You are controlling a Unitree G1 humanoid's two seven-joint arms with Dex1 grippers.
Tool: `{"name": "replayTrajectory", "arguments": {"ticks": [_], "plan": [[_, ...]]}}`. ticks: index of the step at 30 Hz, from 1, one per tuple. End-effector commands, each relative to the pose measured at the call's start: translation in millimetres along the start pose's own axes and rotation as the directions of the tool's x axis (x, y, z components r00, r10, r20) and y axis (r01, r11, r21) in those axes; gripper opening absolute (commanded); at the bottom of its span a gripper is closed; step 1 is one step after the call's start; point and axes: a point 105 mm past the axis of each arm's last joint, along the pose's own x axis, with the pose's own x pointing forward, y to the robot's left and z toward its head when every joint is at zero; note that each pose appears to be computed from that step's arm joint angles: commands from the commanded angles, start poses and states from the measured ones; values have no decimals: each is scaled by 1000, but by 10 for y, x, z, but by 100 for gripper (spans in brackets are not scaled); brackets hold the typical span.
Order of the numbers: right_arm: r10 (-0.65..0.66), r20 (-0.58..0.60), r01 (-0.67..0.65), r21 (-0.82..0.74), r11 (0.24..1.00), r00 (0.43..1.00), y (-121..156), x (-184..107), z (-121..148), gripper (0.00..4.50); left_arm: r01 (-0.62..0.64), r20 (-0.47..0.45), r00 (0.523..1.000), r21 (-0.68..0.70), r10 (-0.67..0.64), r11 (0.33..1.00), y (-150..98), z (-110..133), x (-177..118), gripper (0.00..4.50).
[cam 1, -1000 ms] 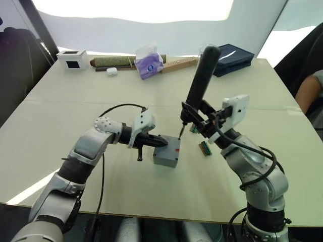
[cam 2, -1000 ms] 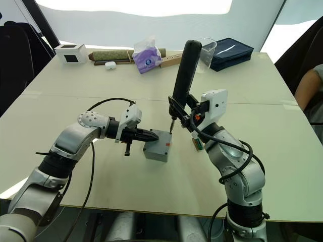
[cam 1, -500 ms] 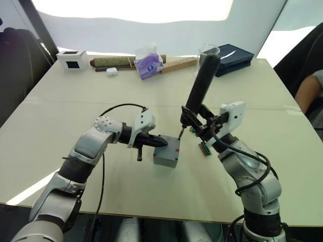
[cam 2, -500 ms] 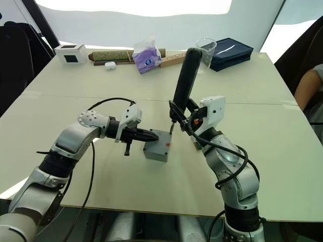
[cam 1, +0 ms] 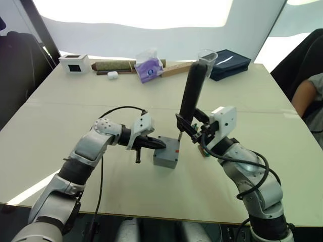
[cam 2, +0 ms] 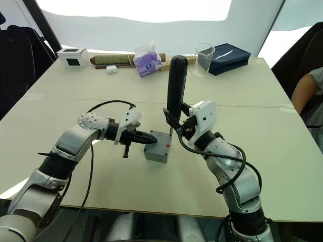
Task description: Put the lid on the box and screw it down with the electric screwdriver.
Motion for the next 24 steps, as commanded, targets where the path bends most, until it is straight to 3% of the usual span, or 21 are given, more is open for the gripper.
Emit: {"name": "replayTrajectory", "arguments": {"ticks": [1,15,19,24], "plan": [[13,-154,-6,49,999,988,26,-28,-372,187,10,-35,999,-16,-10,1000,-45,-101,38,0],[0,-93,5,51,999,996,-19,-4,-255,187,6,-29,1000,-27,-6,1000,-56,-117,44,0],[-70,160,58,77,995,985,-203,28,415,187,-13,6,1000,-32,13,999,-25,-71,47,0],[-134,280,102,125,987,951,-545,-66,1248,187,-44,188,980,-135,70,990,97,202,-48,0]]}}
